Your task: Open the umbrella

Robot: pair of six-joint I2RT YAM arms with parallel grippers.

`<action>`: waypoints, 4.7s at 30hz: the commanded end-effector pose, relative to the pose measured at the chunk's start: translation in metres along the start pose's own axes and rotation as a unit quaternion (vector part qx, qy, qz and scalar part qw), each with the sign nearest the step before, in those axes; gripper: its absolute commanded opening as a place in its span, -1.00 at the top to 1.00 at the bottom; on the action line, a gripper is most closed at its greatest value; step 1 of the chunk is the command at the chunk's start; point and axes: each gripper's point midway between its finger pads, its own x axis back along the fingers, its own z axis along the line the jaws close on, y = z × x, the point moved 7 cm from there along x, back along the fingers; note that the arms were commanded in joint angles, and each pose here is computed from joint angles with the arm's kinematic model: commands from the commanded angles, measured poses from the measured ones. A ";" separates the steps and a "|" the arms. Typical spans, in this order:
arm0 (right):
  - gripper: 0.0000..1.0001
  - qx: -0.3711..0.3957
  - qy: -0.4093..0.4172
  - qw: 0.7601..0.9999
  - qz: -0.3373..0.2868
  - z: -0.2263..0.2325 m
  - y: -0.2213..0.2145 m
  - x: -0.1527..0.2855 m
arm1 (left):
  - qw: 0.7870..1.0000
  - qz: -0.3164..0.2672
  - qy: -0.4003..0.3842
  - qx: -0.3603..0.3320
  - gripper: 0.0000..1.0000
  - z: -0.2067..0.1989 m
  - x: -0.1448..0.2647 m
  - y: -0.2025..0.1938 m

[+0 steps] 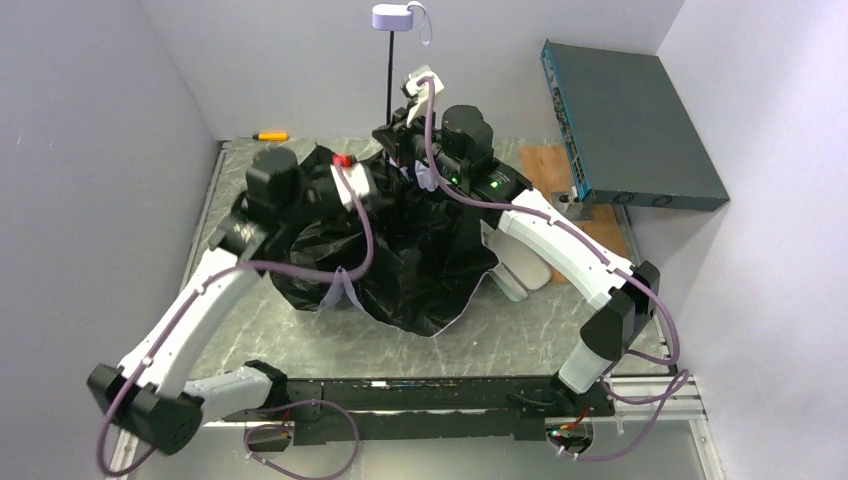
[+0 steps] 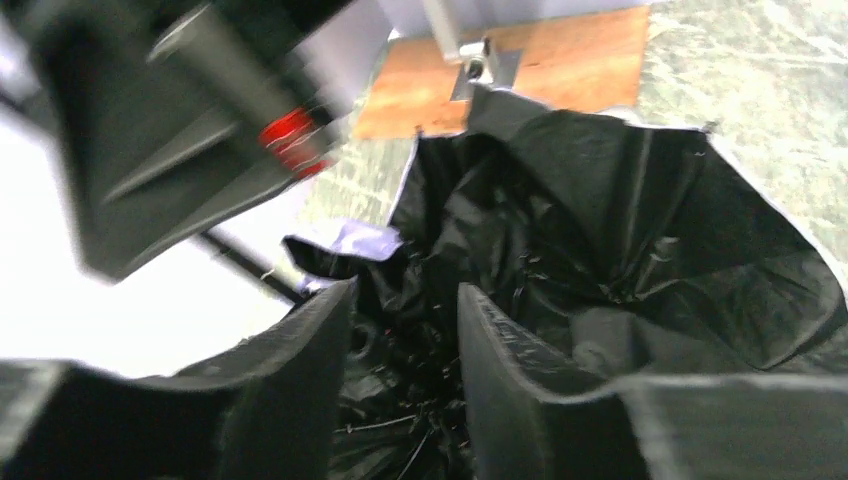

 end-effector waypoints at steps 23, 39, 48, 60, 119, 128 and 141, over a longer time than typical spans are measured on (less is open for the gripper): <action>1.00 -0.002 0.083 0.988 -0.133 -0.030 0.005 -0.001 | 0.863 0.159 -0.060 0.476 0.40 -0.068 -0.010 -0.219; 1.00 0.003 0.166 0.983 -0.082 -0.047 -0.035 -0.026 | 0.863 0.124 -0.026 0.490 -0.46 -0.072 0.004 -0.224; 0.90 0.010 0.226 0.972 -0.059 -0.022 -0.049 -0.014 | 0.971 -0.008 0.047 0.234 -0.70 0.007 0.036 -0.082; 0.85 0.043 0.273 0.959 -0.054 0.001 -0.062 -0.020 | 0.970 -0.088 0.136 0.183 -0.59 0.102 0.032 -0.004; 0.85 -0.018 0.120 0.974 0.190 -0.046 -0.204 -0.013 | 0.973 -0.116 0.020 0.196 1.00 0.088 0.001 0.002; 0.74 -0.059 0.086 0.967 0.233 -0.060 -0.244 -0.030 | 0.976 -0.117 0.013 0.184 1.00 0.081 0.011 0.013; -0.02 -0.067 -0.043 0.940 0.331 -0.136 -0.290 -0.007 | 0.978 -0.108 0.024 0.176 1.00 0.075 0.043 0.025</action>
